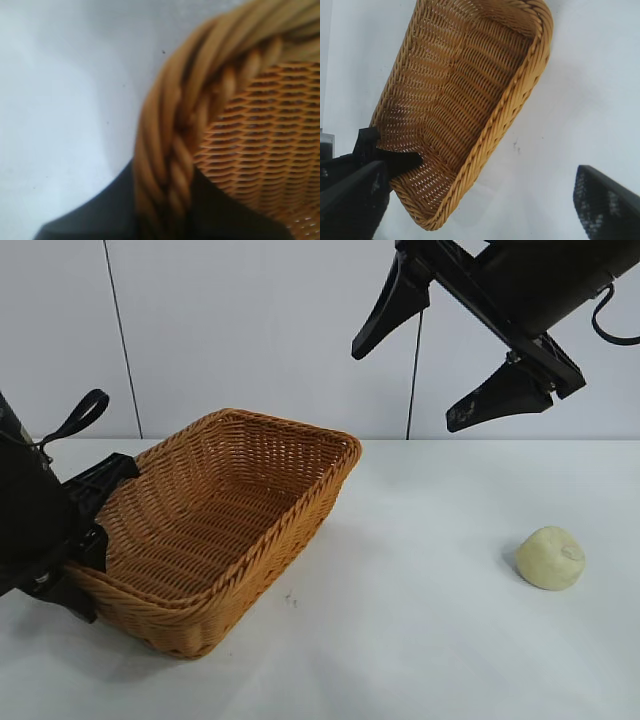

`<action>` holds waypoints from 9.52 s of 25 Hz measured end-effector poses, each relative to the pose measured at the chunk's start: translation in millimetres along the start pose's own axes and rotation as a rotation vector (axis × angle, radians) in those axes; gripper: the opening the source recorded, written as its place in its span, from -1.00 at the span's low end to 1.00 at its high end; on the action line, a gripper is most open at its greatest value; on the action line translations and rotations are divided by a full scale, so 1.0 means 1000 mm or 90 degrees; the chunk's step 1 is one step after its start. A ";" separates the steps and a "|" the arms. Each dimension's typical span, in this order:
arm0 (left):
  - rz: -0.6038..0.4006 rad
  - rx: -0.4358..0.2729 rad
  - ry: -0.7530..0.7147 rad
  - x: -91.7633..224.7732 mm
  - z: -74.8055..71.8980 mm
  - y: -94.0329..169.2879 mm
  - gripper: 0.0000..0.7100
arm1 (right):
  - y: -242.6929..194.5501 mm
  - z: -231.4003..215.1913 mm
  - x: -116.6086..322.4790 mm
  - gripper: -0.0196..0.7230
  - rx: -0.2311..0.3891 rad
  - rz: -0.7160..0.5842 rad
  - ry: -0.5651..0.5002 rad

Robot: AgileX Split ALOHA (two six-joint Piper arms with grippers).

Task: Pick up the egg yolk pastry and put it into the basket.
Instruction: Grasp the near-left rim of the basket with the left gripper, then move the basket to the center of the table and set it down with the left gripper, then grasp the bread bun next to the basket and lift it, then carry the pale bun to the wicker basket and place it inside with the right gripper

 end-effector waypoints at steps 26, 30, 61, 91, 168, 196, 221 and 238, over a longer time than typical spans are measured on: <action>0.126 0.012 -0.492 -0.065 -0.074 0.031 -0.69 | 0.000 -0.002 0.000 0.92 0.012 0.001 0.013; 0.147 0.017 -0.549 -0.057 -0.083 0.028 -0.69 | 0.000 -0.002 0.000 0.92 0.012 0.001 0.013; 0.208 0.016 -0.606 -0.050 -0.088 -0.031 0.26 | 0.000 -0.002 0.000 0.92 0.012 0.001 0.013; 0.008 -0.154 -0.700 -0.128 -0.099 0.090 0.96 | 0.000 -0.002 0.000 0.92 0.012 0.002 0.013; -0.499 0.253 -0.689 0.036 0.237 0.239 0.95 | 0.074 -0.069 -0.042 0.92 0.308 0.051 0.025; -0.499 0.253 -0.689 0.036 0.237 0.239 0.95 | -0.087 -0.174 -0.021 0.92 0.316 0.239 -0.070; -0.499 0.253 -0.689 0.036 0.237 0.239 0.95 | -0.009 -0.117 -0.046 -0.58 0.294 0.133 -0.002; -0.499 0.253 -0.689 0.036 0.237 0.239 0.95 | 0.028 0.005 -0.049 -0.58 0.214 0.048 0.169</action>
Point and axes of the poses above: a point on each arm's last joint axis where the gripper is mounted, y pointing back along that axis away from the gripper, z along the wrist's bending axis when the last joint is at zero, x = y × z, the point moved 1 cm from there along -y, pointing out along that axis toward the gripper, and after that the axes turned 3 degrees about y, right-handed, at the moved point
